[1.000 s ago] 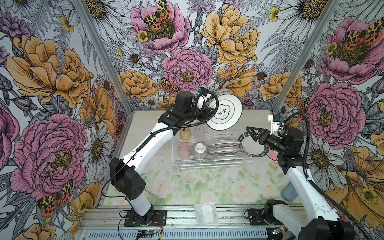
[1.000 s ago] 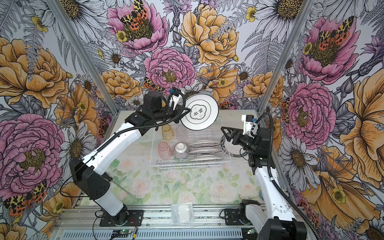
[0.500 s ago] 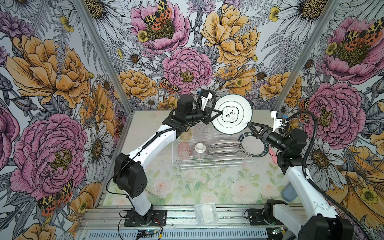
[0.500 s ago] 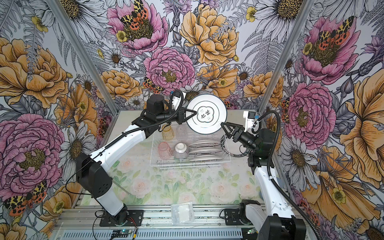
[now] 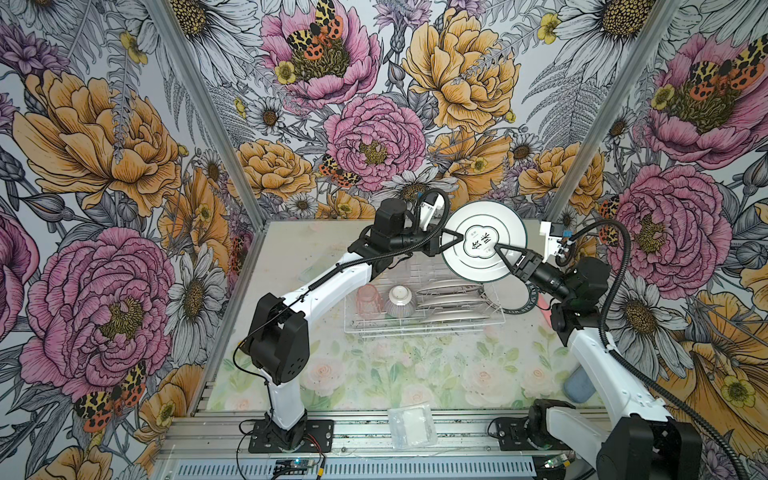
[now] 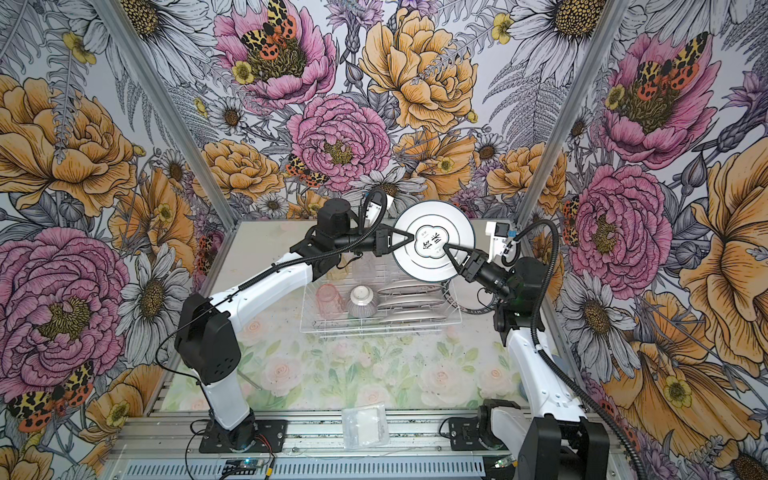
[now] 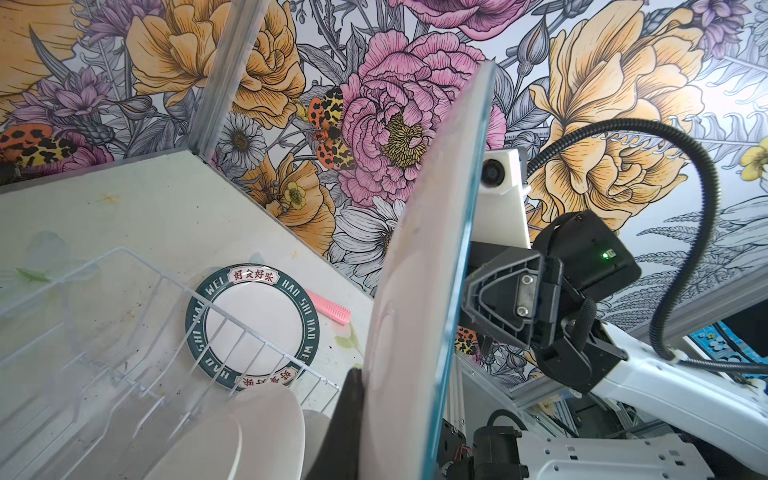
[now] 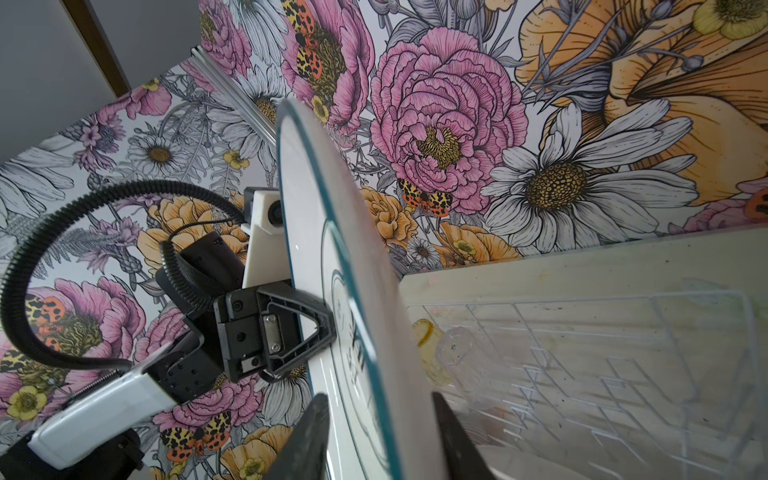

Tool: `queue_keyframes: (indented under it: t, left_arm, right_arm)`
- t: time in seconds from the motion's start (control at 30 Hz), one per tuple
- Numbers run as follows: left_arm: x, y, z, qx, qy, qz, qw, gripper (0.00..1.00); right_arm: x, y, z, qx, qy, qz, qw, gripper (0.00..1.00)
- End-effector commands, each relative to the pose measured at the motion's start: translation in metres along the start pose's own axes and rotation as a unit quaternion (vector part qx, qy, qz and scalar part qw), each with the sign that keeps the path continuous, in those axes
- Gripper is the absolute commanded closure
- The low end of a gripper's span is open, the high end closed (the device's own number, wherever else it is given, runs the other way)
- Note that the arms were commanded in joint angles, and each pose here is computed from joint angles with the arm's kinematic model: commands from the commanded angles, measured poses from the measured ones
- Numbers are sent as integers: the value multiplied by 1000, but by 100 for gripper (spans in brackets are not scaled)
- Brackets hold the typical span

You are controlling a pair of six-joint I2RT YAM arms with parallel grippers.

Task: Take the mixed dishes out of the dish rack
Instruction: 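Grasp the raised plate's rim with the right gripper from the left gripper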

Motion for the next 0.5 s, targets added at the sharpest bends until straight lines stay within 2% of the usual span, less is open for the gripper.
queue_keyframes:
  t: [0.0,0.17,0.2,0.33,0.47]
  left_arm:
    - [6,5,-1,-25,12,-23,999,92]
    - [3,6,-1,-26,11,-20,999,87]
    - [2,6,-1,-26,11,-19,999,84]
    - [-3,6,-1,-19,15,-10,1000,66]
    - [-3,-3,-23,27,71,8,997,46]
  right_arm:
    - [0,2,5,17,-12,5,1000,83]
    - [0,2,6,15,-11,6,1000,99]
    - [0,2,6,15,-10,5,1000,100]
    - [1,1,7,9,-10,-5,1000,100]
    - [5,-1,7,-3,-11,-20,1000,100]
Point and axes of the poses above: each gripper's point midway between its finger pads, its own y axis out along the fingers, its own z axis along the line the jaws close on, x = y × z, the point moved 10 cm from there along -y, back along the fingers, and after that the axes turned 15 degrees about y, right-handed, at the moved point
